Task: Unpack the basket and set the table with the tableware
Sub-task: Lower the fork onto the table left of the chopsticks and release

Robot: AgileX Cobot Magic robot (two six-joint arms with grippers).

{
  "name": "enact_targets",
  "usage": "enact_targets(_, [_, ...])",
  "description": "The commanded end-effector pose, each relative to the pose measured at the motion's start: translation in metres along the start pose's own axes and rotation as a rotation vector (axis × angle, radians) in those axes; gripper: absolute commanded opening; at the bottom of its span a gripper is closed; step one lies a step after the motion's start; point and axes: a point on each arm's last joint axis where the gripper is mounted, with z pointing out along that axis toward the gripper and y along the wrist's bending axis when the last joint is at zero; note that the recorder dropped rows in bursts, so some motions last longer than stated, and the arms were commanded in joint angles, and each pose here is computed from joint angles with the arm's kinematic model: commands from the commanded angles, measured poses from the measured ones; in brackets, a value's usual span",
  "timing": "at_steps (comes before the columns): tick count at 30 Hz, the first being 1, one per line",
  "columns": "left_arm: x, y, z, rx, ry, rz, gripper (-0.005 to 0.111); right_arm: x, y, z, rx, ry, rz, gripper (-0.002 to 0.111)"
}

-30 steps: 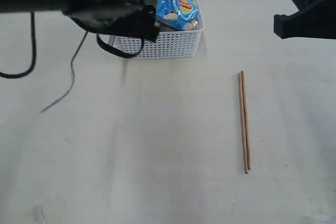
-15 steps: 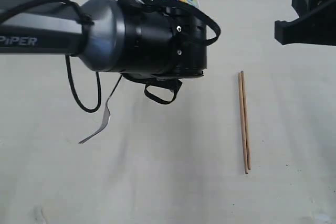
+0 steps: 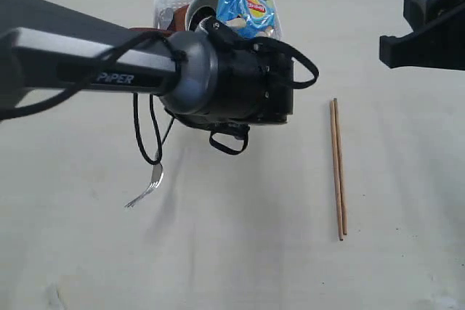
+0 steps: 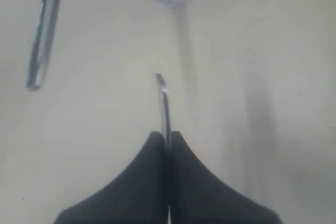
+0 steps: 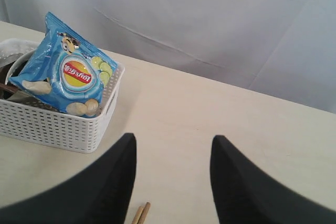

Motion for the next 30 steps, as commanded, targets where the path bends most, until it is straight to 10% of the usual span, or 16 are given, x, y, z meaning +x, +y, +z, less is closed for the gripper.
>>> enact_targets(1, [0.001, -0.008, 0.011, -0.044, -0.016, -0.032, 0.000, 0.000, -0.001, -0.001, 0.001, -0.004, 0.002, 0.044])
enact_targets(30, [0.003, -0.020, 0.048, -0.143, -0.047, -0.062, 0.000, 0.000, 0.000, -0.001, -0.003, -0.005, 0.027, 0.044])
